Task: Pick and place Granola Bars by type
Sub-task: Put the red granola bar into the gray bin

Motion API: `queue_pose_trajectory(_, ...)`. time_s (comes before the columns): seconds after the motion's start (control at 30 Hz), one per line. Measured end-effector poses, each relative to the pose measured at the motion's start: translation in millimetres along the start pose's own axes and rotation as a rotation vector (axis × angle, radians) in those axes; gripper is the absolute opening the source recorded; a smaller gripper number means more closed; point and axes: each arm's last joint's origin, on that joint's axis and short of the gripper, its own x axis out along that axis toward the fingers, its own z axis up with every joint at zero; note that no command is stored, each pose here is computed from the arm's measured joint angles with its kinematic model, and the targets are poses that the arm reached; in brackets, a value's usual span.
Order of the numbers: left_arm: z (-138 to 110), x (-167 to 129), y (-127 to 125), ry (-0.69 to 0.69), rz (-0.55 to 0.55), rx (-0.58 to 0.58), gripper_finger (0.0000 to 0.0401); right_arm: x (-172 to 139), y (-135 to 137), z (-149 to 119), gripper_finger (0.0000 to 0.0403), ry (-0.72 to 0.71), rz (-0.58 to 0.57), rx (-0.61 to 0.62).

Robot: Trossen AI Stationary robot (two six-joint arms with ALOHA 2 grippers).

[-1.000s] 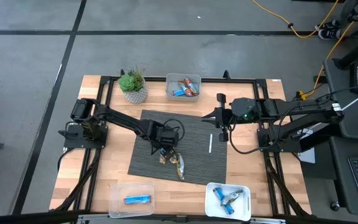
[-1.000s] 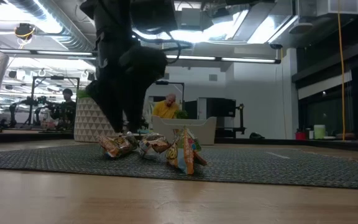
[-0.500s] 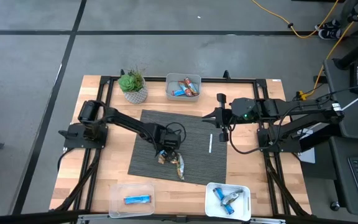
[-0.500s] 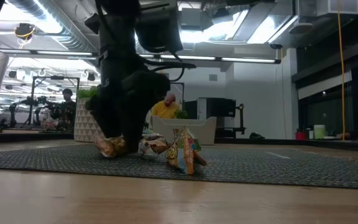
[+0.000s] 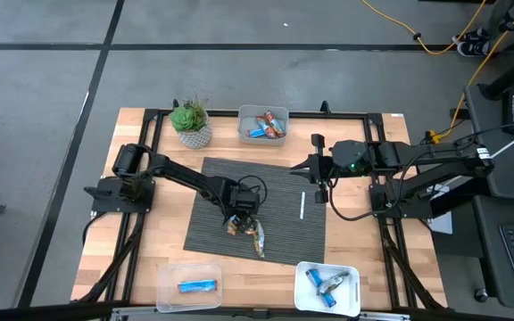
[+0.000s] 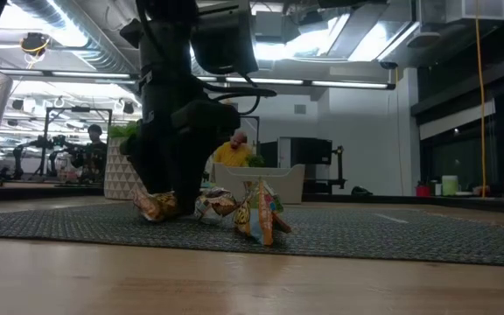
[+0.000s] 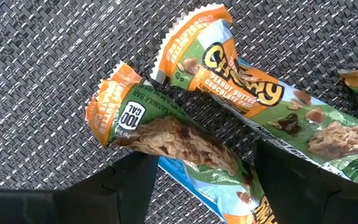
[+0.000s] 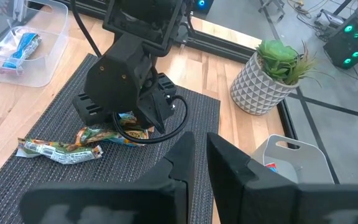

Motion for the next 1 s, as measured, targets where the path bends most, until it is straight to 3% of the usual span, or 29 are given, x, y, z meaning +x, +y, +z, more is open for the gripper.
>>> queue_pose_trajectory(0.7, -0.1, -0.3, 0.0, 0.004, -0.004, 0.0, 0.0253, 0.0, -0.1, 0.0, 0.0046, 0.0, -0.001, -0.001)
queue_pose_trajectory(1.0, -7.2, -19.1, 4.4, 0.116, -0.066, 0.007, 0.0253, 0.0, -0.1, 0.1, 0.0046, -0.001, -0.001, -0.002)
